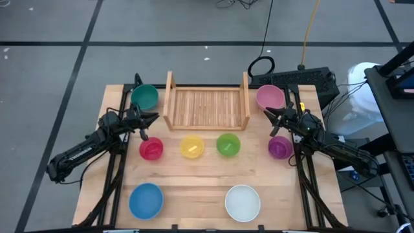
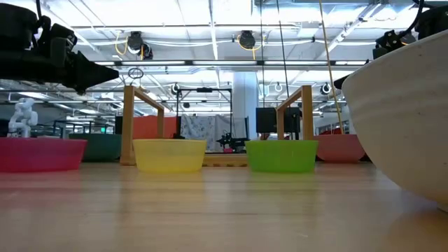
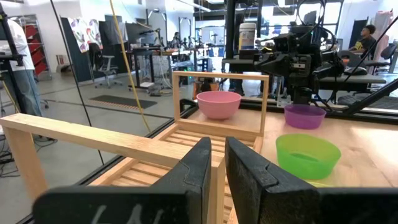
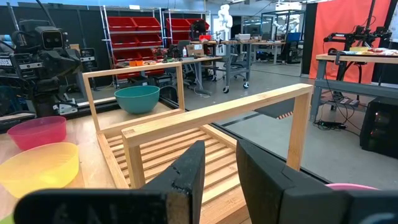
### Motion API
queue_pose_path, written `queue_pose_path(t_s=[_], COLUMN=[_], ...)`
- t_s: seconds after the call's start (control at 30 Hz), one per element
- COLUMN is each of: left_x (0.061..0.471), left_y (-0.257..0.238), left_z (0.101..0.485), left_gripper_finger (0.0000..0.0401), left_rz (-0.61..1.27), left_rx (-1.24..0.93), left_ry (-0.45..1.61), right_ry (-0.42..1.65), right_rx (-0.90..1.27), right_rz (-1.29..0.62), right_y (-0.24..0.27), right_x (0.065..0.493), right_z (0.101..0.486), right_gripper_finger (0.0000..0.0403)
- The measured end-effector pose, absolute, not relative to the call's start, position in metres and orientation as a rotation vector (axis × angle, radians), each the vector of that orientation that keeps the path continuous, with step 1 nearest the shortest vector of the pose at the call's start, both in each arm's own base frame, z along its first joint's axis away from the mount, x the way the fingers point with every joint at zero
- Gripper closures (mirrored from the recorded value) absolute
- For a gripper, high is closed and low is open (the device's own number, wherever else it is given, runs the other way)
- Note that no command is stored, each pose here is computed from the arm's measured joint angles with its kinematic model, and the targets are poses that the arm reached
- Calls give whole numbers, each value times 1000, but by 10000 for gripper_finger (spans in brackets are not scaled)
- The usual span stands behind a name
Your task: Place and stack bowls onto a shelf
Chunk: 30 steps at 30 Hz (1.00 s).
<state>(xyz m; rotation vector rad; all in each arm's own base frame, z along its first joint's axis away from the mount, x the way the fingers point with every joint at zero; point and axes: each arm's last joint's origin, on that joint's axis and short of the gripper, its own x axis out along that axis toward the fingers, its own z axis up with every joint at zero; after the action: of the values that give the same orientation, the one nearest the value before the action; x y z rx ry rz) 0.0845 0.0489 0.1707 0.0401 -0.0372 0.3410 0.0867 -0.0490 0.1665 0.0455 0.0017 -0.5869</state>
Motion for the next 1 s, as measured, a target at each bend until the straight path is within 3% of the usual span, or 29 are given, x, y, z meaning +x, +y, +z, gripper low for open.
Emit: queue_pose_path(t_s=[0.8, 1.0], left_x=[85, 85], left_y=[49, 49], left_z=[171, 171], left_gripper_finger=[348, 348], left_rz=[341, 341], left_rx=[40, 40], left_ry=[-37, -37], right_ry=[-12, -51], right_rx=[44, 148], right_rz=[-587, -587], right_y=[-49, -49], right_x=[87, 87], right_z=[168, 168], right_gripper_finger=[316, 316])
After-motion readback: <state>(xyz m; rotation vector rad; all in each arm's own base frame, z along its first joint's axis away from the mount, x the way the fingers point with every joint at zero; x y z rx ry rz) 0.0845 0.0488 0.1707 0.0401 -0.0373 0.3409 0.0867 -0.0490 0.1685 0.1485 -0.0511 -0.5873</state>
